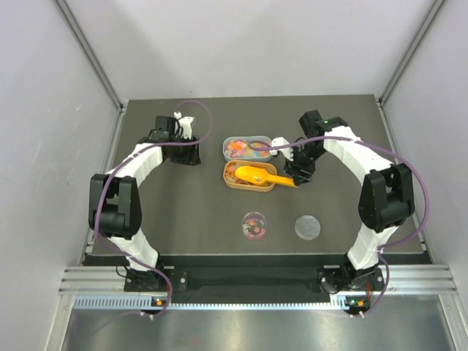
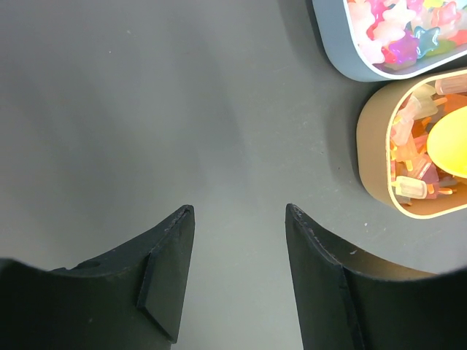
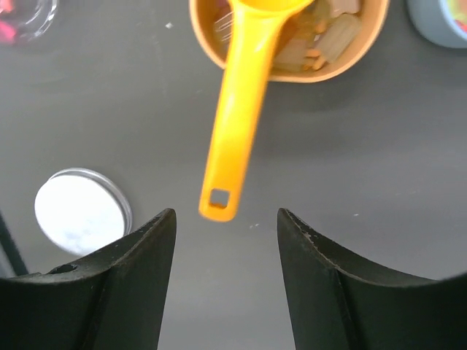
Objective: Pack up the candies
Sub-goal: Pick up the spatula from the storage box.
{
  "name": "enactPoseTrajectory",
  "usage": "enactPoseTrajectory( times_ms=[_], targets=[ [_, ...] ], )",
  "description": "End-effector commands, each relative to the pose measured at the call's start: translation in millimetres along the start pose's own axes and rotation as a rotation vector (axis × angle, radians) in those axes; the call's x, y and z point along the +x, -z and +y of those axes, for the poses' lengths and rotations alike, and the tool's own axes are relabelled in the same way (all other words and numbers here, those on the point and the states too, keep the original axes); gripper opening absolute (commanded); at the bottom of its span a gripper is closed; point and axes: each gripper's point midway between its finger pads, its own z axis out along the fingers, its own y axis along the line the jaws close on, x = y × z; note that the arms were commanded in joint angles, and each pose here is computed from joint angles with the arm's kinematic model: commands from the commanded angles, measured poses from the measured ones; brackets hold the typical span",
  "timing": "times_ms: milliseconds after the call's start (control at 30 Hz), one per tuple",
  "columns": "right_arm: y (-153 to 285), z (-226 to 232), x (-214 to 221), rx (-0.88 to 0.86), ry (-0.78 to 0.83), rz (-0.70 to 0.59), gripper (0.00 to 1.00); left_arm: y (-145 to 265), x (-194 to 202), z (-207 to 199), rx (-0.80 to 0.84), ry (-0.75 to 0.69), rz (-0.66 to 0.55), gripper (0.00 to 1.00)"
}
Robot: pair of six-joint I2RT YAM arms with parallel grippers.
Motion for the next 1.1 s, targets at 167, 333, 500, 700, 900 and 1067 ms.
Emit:
enactPoseTrajectory(
  times_ms=[167, 333, 500, 700, 900, 1067],
  targets=[
    [-11, -17, -28, 0.06, -0.008, -0.086, 0.58, 1, -13, 3, -0.012, -0.026, -0.031, 0.58],
    [-20, -10, -26, 0.031, -0.018, -0.079, 0.58, 2, -12, 5, -0.023, -0.029, -0.031, 0.58],
    [-26, -1, -22, 0.01, -0.022, -0.07, 0.58, 3, -11, 5, -0.026, -0.032, -0.031, 0.58],
    [-36, -2, -17, 0.033, -0.032, -0.051, 0.57, 3, -10, 6, -0.031, -0.034, -0.028, 0.59],
    [-42, -11, -15, 0.067, -0.04, -0.035, 0.56, 3, -11, 6, -0.031, -0.035, -0.029, 0.58],
    [-49, -20, -14, 0.086, -0.053, -0.027, 0.53, 2, -11, 7, -0.034, -0.034, -0.031, 0.58]
  ],
)
